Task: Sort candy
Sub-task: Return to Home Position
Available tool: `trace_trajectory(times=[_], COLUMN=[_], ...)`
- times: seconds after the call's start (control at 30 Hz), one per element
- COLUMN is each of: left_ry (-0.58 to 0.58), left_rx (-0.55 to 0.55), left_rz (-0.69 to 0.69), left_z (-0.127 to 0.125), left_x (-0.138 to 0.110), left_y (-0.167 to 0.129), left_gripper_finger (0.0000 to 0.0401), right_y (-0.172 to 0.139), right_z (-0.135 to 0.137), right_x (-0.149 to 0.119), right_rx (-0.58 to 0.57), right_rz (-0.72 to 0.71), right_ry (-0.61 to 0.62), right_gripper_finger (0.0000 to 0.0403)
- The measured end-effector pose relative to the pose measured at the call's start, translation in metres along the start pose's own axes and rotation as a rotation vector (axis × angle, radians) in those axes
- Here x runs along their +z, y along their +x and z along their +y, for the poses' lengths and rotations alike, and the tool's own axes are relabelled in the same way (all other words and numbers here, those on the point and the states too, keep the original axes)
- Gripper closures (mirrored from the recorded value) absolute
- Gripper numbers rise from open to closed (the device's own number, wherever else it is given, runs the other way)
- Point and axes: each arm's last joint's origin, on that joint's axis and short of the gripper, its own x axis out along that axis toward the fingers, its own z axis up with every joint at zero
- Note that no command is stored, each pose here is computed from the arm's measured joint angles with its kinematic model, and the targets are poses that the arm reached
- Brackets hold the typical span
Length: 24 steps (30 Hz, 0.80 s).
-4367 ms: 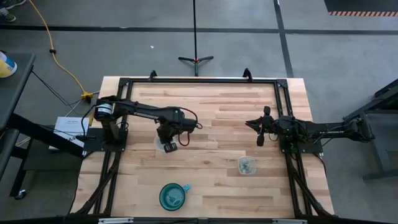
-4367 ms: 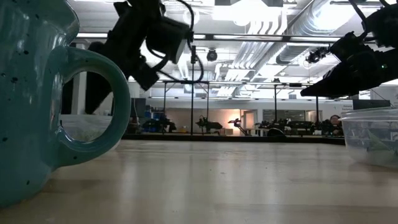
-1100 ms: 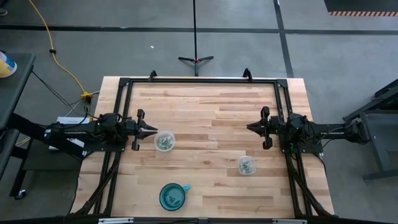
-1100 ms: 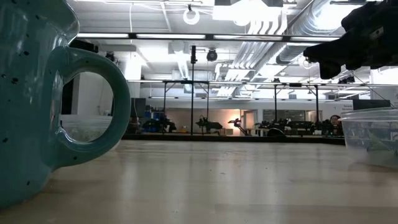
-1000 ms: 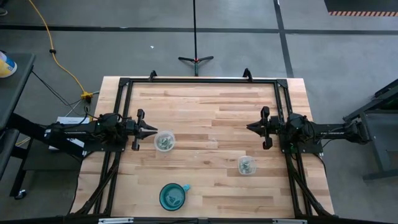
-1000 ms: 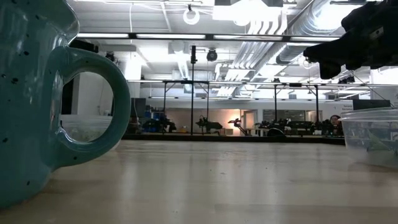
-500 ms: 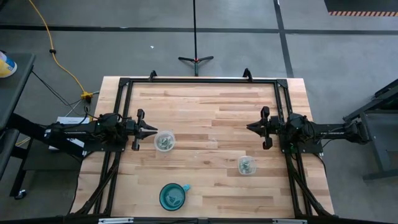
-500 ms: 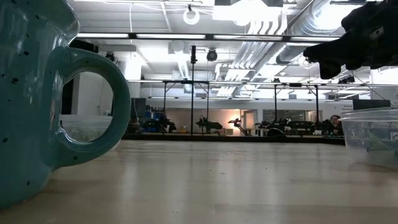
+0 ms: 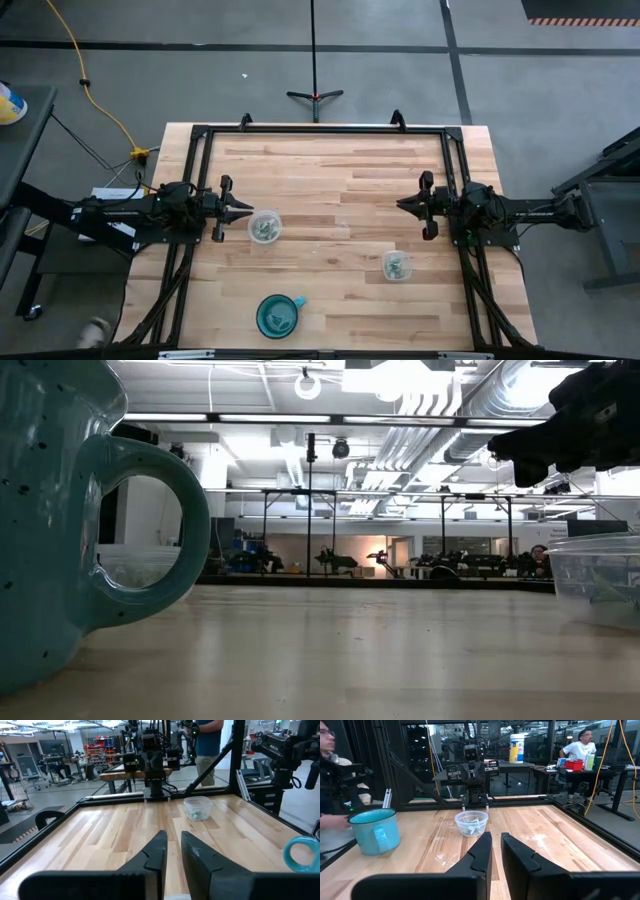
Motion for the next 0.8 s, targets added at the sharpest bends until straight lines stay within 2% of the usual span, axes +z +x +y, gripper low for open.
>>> trace_trajectory(times=[0.8], left_ry=[0.0], left_rx=[-0.004], left_rz=[0.0], left_z=[-0.0001], left_x=[0.0], left_y=[0.0], left_gripper_finger=[0.0309], right_y=[0.0], right_z=[0.0], right_x=[-0.0002], right_rx=[0.0], right_rz=[0.001], right_ry=[0.0], right_gripper_finger=[0.0372])
